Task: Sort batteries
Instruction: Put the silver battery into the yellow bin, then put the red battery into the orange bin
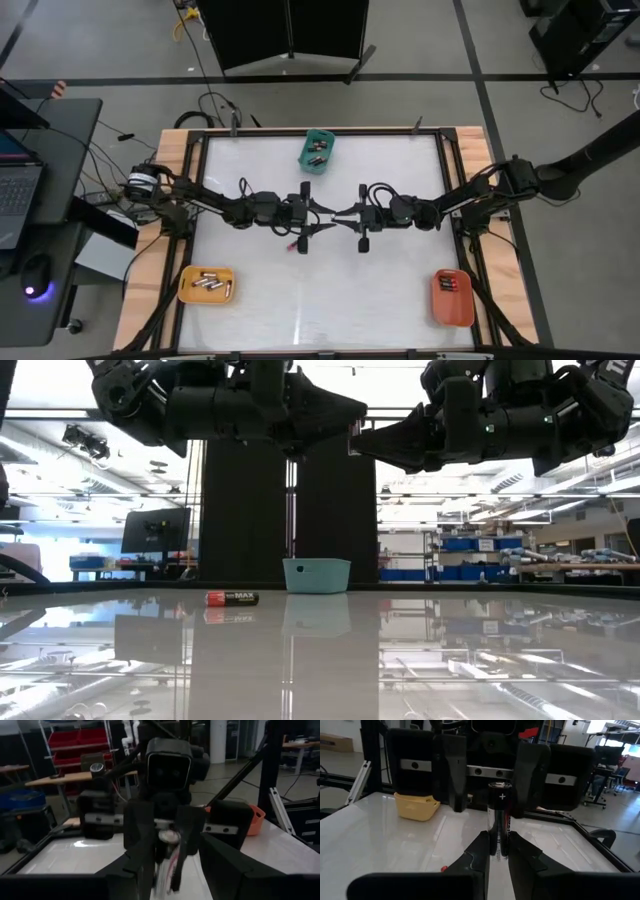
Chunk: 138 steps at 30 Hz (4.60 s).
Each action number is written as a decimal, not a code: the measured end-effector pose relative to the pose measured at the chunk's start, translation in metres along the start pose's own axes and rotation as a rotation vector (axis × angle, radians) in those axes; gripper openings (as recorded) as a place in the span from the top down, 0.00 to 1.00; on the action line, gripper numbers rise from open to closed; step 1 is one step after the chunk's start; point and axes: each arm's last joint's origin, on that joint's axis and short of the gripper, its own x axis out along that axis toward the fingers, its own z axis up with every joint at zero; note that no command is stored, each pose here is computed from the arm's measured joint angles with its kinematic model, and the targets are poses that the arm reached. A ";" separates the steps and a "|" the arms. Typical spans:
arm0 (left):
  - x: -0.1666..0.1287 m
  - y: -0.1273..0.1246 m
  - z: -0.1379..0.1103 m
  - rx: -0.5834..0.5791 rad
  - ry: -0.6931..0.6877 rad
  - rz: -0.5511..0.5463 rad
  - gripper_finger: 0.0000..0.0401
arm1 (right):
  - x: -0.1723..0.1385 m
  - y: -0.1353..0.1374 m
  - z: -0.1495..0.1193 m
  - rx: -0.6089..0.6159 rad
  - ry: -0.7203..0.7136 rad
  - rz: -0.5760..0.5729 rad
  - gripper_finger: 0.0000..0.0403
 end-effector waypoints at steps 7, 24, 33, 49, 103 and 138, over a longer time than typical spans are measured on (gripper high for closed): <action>0.005 0.000 0.000 0.016 -0.001 -0.007 0.62 | 0.000 0.000 0.000 -0.001 0.005 0.003 0.86; 0.005 0.000 0.001 0.044 -0.014 -0.003 0.86 | 0.000 0.001 0.000 0.003 0.003 0.006 0.86; 0.004 -0.001 0.002 0.055 -0.015 -0.006 0.86 | -0.001 0.005 0.001 0.010 -0.003 0.009 0.76; -0.029 -0.013 0.052 0.199 0.033 -0.044 0.86 | -0.001 0.006 -0.002 -0.026 0.045 -0.081 0.54; -0.197 -0.137 -0.009 -0.227 1.463 0.005 0.86 | -0.001 -0.040 -0.026 -0.006 0.236 -0.187 0.97; -0.183 -0.131 0.055 -0.309 1.472 0.164 0.68 | -0.001 -0.044 -0.027 0.008 0.238 -0.204 0.97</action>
